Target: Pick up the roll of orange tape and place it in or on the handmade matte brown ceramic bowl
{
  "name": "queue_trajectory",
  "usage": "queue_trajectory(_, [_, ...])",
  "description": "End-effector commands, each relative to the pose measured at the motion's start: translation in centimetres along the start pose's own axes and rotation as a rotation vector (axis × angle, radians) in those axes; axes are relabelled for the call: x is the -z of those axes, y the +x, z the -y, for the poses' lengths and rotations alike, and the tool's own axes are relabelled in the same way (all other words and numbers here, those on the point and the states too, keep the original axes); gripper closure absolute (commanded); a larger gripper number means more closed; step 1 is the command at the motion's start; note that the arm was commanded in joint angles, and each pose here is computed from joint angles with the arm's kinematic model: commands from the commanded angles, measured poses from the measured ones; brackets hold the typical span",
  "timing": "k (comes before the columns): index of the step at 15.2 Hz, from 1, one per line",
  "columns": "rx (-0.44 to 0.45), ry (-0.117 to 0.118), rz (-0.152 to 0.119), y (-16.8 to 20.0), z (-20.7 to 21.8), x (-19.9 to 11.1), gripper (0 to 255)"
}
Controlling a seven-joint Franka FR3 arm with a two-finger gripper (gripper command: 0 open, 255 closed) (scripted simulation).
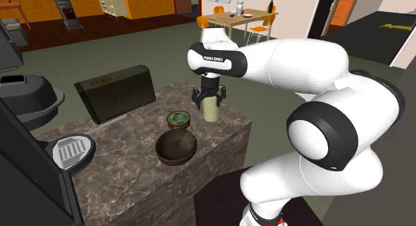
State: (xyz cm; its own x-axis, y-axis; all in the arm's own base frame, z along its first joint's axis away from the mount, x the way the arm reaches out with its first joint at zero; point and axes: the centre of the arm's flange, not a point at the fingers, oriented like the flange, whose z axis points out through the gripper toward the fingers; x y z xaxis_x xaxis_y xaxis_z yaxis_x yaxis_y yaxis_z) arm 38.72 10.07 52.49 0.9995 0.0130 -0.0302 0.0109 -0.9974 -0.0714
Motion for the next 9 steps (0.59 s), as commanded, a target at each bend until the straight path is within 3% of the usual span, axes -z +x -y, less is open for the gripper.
queue_trajectory(1, [-0.012,-0.007,-0.001,1.1,2.4,-1.0,0])
queue_trajectory(9, [-0.049,-0.037,-0.003,6.3,9.9,-4.5,0])
